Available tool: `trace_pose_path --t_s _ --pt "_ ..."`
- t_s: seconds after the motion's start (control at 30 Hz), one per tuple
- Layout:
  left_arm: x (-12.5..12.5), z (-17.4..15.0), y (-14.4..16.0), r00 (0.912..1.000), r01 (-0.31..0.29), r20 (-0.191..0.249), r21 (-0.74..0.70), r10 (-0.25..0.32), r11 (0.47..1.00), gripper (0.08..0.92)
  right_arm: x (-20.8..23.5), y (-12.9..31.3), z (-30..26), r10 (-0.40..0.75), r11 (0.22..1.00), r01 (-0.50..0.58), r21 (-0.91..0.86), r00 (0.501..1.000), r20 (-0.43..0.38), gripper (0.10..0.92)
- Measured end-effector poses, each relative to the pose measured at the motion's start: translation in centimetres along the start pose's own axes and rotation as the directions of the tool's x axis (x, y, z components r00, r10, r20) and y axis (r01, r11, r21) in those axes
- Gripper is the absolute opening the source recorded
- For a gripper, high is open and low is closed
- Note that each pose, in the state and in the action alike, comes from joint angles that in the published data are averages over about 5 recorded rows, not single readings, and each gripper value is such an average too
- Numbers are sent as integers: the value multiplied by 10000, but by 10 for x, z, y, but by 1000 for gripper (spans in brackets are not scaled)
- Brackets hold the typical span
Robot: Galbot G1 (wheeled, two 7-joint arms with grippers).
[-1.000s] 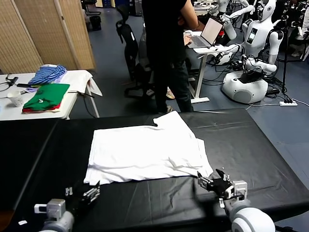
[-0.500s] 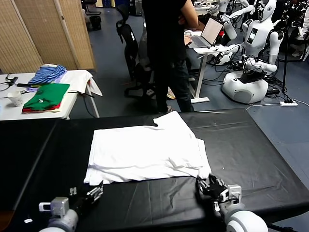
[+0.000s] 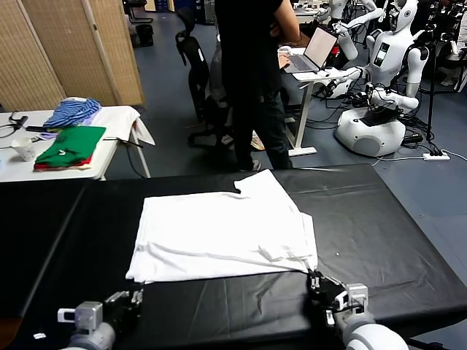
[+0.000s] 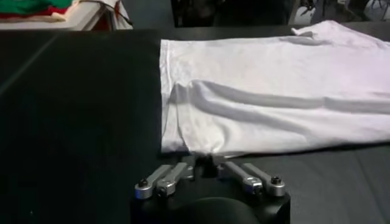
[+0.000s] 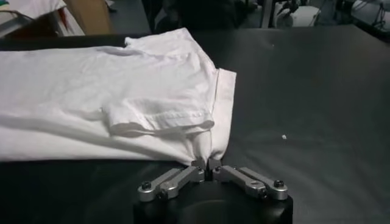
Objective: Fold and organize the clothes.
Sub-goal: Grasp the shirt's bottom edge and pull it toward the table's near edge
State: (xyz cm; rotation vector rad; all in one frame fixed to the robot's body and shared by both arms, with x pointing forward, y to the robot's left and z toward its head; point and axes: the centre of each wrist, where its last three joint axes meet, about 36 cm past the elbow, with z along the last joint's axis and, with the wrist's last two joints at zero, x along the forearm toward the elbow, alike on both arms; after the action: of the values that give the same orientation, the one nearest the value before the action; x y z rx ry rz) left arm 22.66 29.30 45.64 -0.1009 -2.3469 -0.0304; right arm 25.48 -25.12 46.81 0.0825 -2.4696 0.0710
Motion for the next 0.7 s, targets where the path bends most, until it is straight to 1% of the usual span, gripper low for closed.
trace_pose_path --t_s 0.23,0.3,0.33,0.4,0.43,0.47,0.53,0.57,0.6,0.67,0.7 --pt "37 2 -9 9994 -89 -331 -454 74 9989 144 25 1 6 85 9999 -83 93 9996 -284 163" --pt "43 2 -11 9993 -31 -378 -533 11 9986 144 28 2 8 171 9998 -168 106 9991 -378 198" --pt "45 2 -11 9993 17 -382 -551 -38 9985 144 30 2 8 209 9997 -204 120 9989 -410 234" --pt "48 1 -13 9993 133 -342 -583 -153 9982 150 33 1 9 257 9995 -250 173 9986 -454 342" --pt "50 0 -14 9993 198 -307 -612 -217 9979 157 35 1 9 288 9994 -278 217 9985 -469 399" --pt "52 -1 -15 9992 273 -272 -655 -291 9975 181 38 0 9 336 9991 -323 274 9982 -489 475" --pt "56 -3 -16 9984 508 -189 -814 -525 9954 268 43 -1 9 477 9981 -455 407 9973 -551 589" --pt "58 -4 -17 9974 697 -137 -938 -713 9931 323 45 -2 10 553 9975 -525 477 9967 -592 664" --pt "60 -4 -18 9956 925 -76 -1088 -939 9898 398 48 -3 10 607 9969 -573 534 9961 -639 721" --pt "64 -6 -20 9888 1488 80 -1451 -1492 9782 512 53 -5 11 603 9968 -562 574 9955 -729 825" --pt "66 -7 -21 9846 1746 167 -1634 -1743 9710 587 55 -6 10 553 9972 -512 553 9956 -757 860"
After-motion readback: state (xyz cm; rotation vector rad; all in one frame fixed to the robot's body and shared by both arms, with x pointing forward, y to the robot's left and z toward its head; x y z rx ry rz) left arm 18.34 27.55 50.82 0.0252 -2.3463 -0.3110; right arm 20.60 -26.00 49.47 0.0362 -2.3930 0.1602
